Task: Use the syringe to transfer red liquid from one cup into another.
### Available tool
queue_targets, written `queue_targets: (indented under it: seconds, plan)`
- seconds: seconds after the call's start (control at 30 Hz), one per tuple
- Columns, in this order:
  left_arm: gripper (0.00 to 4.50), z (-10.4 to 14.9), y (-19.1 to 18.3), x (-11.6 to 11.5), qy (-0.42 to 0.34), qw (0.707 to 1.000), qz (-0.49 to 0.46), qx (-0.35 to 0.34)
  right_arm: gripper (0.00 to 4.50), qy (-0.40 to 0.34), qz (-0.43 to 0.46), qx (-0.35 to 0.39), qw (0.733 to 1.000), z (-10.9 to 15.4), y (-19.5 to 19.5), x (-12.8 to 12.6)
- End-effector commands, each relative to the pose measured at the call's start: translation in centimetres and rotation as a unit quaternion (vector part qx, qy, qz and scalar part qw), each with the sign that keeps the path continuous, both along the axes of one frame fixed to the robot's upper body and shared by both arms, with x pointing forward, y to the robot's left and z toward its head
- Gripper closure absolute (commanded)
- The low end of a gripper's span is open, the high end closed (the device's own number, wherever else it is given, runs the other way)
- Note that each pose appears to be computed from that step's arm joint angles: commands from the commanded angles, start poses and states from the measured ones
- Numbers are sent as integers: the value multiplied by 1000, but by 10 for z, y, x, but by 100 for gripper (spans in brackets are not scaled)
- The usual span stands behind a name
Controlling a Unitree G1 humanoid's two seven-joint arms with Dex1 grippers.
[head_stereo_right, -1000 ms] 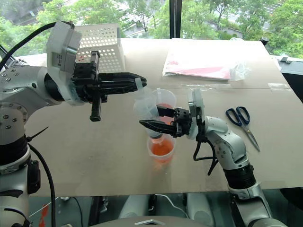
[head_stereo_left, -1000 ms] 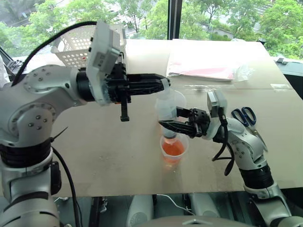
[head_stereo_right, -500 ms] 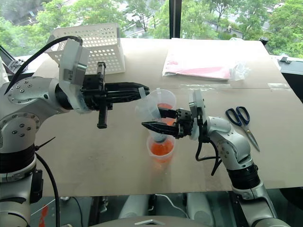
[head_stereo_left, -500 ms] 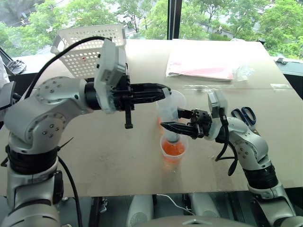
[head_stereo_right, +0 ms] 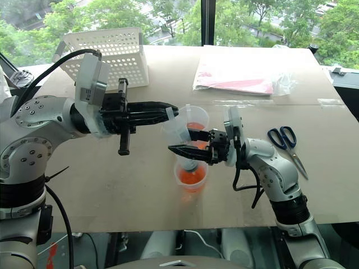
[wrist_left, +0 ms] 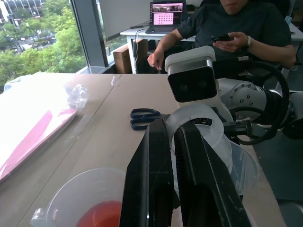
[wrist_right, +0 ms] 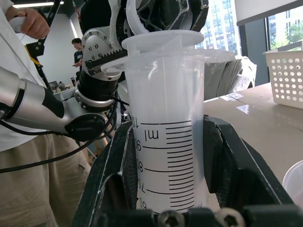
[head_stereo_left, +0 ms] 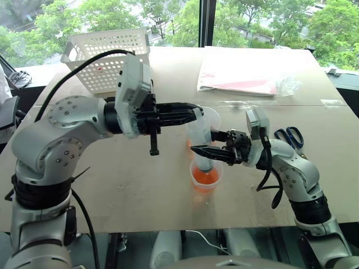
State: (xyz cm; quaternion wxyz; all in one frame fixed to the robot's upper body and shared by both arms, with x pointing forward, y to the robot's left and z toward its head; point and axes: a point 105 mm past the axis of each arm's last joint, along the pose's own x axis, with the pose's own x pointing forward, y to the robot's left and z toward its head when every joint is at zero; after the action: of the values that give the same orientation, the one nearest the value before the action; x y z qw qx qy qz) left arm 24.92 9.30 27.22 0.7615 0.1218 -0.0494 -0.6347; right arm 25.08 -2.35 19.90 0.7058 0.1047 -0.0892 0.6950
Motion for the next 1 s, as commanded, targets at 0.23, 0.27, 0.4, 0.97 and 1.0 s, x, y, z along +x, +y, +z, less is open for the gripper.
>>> queue_targets:
  seconds: [0.23, 0.27, 0.4, 0.97, 1.0]
  plan:
    - [450, 0, -11, -15, 62, 996, -57, -27, 307, -79, -1, 54, 995, 45, -6, -11]
    - [450, 3, -8, -16, 68, 995, -57, -36, 307, -79, -3, 54, 995, 46, -7, -11]
    - [257, 18, -3, -14, 63, 995, -42, -72, 308, -72, -18, 58, 996, 52, -8, -10]
    - [108, 68, 42, 3, 83, 962, 91, -245, 308, 97, -306, -164, 933, 68, -106, 43]
    - [108, 61, 41, 1, 82, 964, 97, -234, 308, 147, -308, -221, 914, 49, -117, 40]
